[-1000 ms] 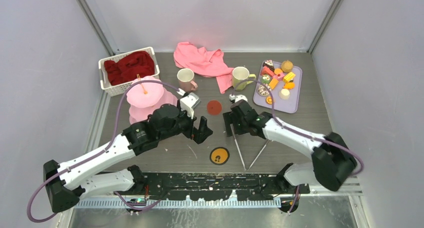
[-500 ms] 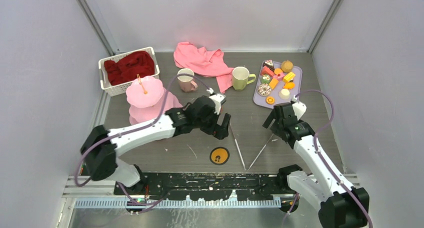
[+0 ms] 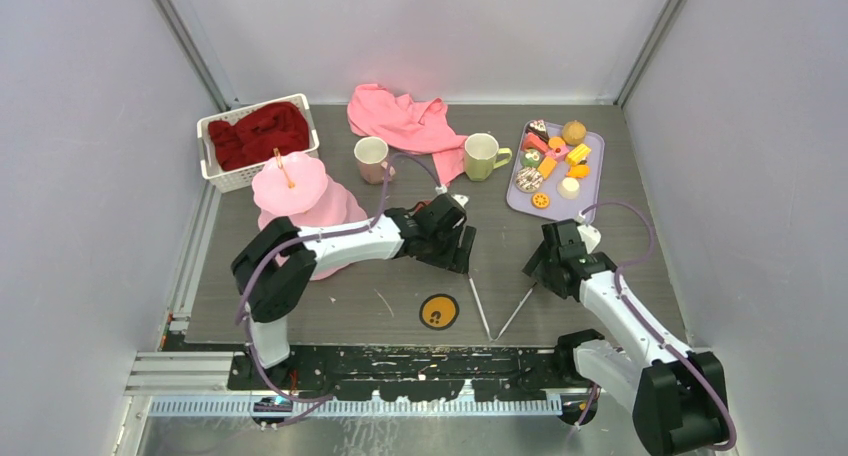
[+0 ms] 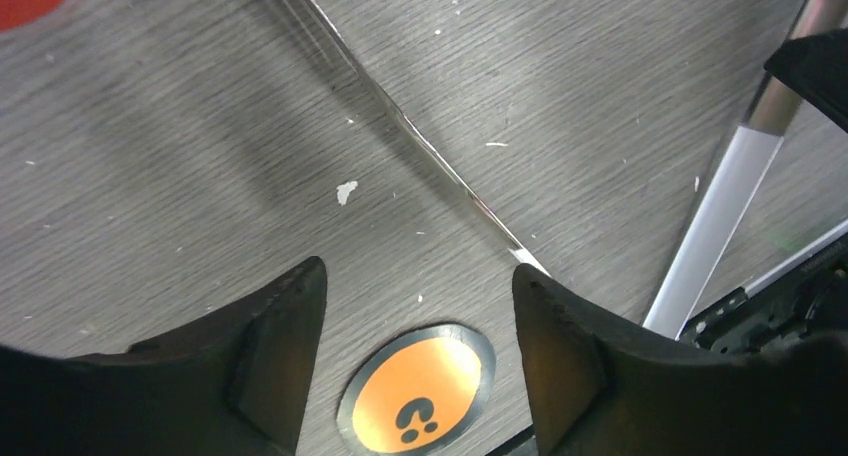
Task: Serve the afternoon tea
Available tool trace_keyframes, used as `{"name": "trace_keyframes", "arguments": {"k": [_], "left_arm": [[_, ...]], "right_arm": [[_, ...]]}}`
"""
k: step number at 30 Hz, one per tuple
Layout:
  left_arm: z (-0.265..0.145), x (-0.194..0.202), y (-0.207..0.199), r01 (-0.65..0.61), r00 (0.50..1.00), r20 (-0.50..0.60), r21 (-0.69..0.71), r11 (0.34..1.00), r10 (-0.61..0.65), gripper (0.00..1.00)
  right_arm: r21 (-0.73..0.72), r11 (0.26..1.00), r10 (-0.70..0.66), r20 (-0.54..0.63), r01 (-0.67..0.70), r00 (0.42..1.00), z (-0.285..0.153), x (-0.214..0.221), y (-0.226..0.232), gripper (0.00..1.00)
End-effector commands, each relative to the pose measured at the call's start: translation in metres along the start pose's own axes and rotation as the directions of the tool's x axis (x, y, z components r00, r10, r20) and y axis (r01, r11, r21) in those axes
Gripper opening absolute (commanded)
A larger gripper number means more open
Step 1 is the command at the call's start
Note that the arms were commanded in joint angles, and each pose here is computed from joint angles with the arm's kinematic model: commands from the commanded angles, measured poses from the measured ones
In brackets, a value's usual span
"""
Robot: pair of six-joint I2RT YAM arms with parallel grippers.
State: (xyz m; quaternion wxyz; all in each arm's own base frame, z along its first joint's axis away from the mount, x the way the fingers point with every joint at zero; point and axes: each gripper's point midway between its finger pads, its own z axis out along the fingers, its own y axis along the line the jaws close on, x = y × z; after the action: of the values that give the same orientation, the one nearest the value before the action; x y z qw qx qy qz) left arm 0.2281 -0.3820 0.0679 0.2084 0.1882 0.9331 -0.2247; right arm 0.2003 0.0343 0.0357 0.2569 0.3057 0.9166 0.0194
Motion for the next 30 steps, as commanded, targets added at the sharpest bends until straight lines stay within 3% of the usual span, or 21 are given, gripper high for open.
{"name": "trace_keyframes", "arguments": {"k": [1,8,16,23,30], "left_arm": [[0.009,-0.020,-0.022,0.043,0.998,0.052,0.070,0.997,-0.047,0.63],[0.027,-0.013,-0.032,0.076,0.997,0.010,0.125,0.989,-0.078,0.40],[0.037,-0.012,-0.036,0.078,0.997,-0.001,0.145,0.986,-0.078,0.39],[0.044,-0.010,-0.042,0.065,0.998,-0.028,0.173,0.983,-0.061,0.37],[0.048,-0.011,-0.049,0.063,0.998,-0.043,0.201,0.978,-0.055,0.37]], "right_arm": [[-0.086,0.996,0.024,0.026,-0.022,0.999,0.003,-0.008,0.020,0.60],[-0.092,0.996,-0.001,0.009,0.001,1.000,0.010,-0.005,0.022,0.49],[-0.130,0.991,-0.029,-0.016,0.026,0.999,0.014,0.001,0.028,0.28],[-0.165,0.985,-0.065,-0.056,0.055,0.996,0.017,0.011,0.032,0.01],[-0.200,0.976,-0.108,-0.098,0.087,0.989,0.019,0.019,0.038,0.01]]}}
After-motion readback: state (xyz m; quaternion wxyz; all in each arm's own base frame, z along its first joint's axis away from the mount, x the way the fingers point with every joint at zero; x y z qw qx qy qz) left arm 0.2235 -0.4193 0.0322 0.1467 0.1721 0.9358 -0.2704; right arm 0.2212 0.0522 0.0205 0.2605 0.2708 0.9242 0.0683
